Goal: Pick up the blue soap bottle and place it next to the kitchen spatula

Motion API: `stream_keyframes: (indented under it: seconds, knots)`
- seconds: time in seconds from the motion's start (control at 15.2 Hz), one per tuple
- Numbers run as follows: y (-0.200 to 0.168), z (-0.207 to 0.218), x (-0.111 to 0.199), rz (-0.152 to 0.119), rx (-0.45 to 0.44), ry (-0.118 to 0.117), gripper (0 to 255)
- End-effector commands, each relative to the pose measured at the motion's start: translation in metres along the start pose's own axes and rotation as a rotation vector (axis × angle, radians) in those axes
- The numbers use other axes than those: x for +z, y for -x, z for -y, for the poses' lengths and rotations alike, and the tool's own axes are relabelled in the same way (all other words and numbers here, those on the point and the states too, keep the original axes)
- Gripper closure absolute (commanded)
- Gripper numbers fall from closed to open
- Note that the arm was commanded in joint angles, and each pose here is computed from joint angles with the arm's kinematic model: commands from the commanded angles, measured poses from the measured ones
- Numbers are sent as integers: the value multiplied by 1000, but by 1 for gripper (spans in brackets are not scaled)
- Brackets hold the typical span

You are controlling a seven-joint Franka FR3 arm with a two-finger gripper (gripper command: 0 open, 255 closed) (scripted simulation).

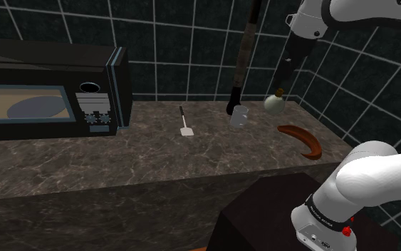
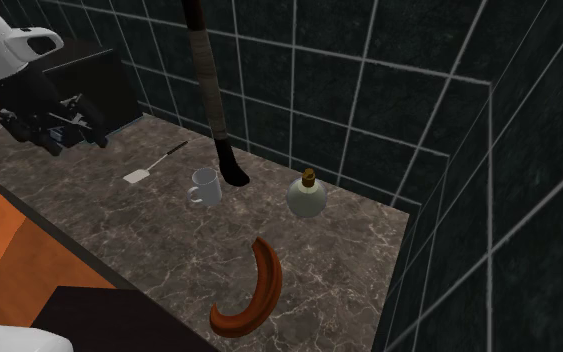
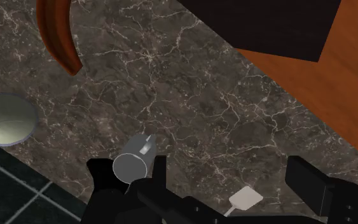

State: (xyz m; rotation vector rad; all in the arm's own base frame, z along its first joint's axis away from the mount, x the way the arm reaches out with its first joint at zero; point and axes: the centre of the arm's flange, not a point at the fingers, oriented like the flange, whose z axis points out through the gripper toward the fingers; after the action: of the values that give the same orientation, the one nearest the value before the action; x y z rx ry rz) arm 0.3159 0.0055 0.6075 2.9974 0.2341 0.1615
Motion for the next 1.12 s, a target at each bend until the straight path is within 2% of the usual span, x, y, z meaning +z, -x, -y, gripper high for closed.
stream_keyframes:
  seconds: [0.0,1.06]
  knots:
    - [0,0,0,0,0,0,0]
    - [-35,-189,99,10,11,-38,0]
